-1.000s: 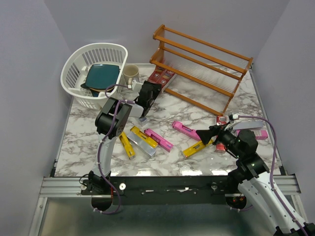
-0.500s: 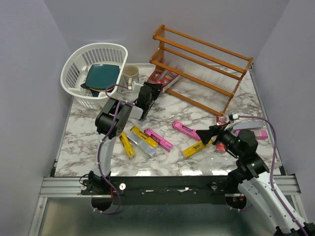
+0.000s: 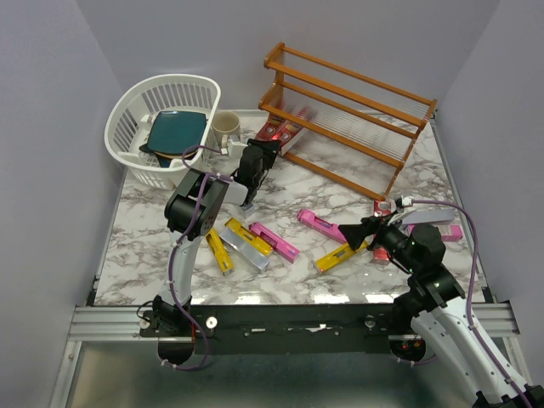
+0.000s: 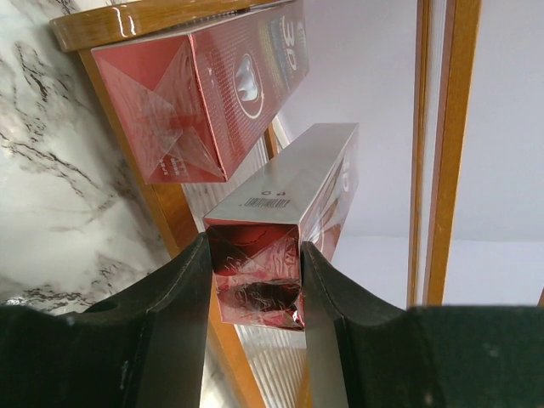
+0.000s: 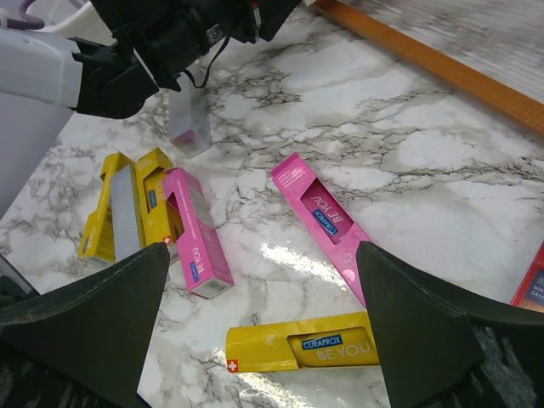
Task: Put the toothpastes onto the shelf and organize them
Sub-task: Adjust the toothpaste on the shelf.
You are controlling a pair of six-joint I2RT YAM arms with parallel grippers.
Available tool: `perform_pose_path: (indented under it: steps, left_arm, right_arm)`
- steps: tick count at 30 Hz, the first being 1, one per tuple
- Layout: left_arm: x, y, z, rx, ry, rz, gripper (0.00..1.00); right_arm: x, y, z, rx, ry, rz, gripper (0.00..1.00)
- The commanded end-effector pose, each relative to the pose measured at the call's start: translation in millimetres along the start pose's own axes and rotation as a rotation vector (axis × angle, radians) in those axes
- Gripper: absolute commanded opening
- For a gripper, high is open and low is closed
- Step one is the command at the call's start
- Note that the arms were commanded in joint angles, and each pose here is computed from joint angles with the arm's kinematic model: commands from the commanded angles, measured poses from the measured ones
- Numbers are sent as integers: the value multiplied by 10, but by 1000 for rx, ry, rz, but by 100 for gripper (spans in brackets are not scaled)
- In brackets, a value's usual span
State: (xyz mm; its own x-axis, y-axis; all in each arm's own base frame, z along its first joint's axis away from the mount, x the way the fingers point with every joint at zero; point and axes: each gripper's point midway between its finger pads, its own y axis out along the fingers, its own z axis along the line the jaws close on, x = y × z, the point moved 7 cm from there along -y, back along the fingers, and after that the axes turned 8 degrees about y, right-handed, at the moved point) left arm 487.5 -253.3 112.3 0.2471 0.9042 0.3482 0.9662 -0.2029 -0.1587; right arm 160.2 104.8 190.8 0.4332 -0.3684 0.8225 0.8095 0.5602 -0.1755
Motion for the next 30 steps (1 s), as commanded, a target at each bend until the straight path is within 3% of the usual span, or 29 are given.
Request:
perform_pose_path:
  steps: [1,15,25,30]
  left_arm:
    - [109,116,2,17,-60,-102,38]
    - [57,248,88,95,-31,-133,41]
    - [49,240,207,151,10,-177,50]
    - [42,226,214,158,25,-186,62]
  right_arm:
    - [-44,19,-11,11,-4,5,100]
    - [-46,21,-15,10,-4,4,100]
    - [-48,24,-15,10,-4,6,100]
    - [-56,30,-17,10,-2,9,100]
